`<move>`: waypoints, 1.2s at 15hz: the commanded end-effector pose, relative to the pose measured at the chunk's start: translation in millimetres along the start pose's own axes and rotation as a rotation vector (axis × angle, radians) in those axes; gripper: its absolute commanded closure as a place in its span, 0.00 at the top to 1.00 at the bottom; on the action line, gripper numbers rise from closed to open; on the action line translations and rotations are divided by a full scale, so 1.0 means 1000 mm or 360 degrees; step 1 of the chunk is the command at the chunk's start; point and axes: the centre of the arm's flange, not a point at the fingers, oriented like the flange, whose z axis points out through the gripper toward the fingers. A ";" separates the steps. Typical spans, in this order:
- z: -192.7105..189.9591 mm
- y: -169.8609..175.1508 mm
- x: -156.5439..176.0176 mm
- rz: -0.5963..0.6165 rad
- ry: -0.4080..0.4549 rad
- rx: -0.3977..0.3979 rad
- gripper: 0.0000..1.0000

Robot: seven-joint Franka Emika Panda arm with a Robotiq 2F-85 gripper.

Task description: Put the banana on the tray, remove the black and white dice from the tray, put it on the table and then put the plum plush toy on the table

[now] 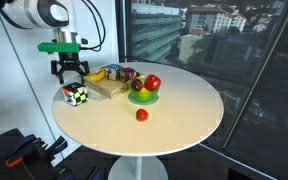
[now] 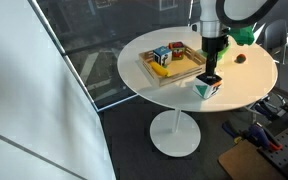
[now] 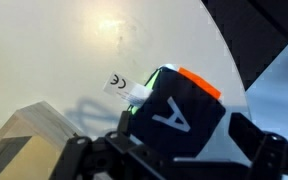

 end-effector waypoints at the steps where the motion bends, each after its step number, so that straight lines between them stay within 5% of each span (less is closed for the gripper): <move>1: -0.010 0.009 -0.004 0.0046 0.0049 -0.0006 1.00; 18: -0.063 0.141 0.005 0.0900 0.0111 0.0093 1.00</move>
